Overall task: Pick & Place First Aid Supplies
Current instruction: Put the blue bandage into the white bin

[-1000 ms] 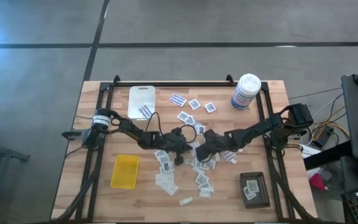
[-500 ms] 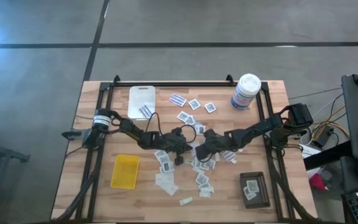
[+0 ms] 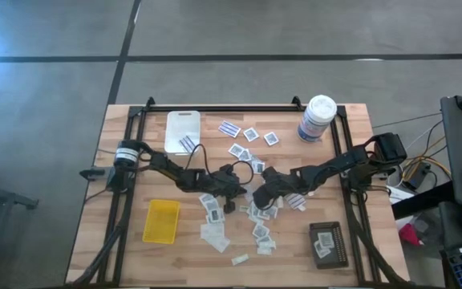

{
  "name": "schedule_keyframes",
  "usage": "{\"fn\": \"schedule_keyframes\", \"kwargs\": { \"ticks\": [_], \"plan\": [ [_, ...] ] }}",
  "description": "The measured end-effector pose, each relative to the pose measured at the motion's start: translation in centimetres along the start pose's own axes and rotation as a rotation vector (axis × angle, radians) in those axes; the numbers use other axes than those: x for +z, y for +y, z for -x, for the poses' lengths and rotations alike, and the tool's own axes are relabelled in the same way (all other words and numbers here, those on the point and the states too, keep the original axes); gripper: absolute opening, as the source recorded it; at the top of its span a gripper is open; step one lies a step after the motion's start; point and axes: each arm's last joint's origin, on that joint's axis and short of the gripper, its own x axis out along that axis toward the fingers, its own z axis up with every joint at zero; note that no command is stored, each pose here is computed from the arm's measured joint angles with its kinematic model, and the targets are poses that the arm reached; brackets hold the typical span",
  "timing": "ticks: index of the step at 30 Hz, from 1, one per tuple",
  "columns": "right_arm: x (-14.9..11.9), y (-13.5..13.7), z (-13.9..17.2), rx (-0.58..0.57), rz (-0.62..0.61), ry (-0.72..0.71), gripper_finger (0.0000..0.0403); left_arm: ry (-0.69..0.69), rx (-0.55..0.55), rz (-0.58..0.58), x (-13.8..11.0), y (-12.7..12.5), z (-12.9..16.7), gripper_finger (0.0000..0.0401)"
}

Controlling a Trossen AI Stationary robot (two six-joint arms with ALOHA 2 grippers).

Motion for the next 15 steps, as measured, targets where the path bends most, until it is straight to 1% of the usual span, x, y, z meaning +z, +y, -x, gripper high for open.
{"fn": "schedule_keyframes", "kwargs": {
  "ticks": [4, 11, 15],
  "plan": [
    [-0.1, 0.3, 0.5, 0.01, 0.042, 0.0, 0.0008, -0.019, 0.001, 0.0, 2.1, -0.1, 1.8, 0.0],
    [0.1, 0.9, 1.5, 0.05, 0.122, -0.019, 0.0008, -0.058, -0.001, -0.008, 4.9, -0.3, 4.7, 0.0],
    [0.1, 1.4, 2.2, 0.075, 0.18, -0.028, 0.0008, -0.044, 0.001, -0.023, 5.8, -0.3, 6.2, 0.0011]
  ]
}}
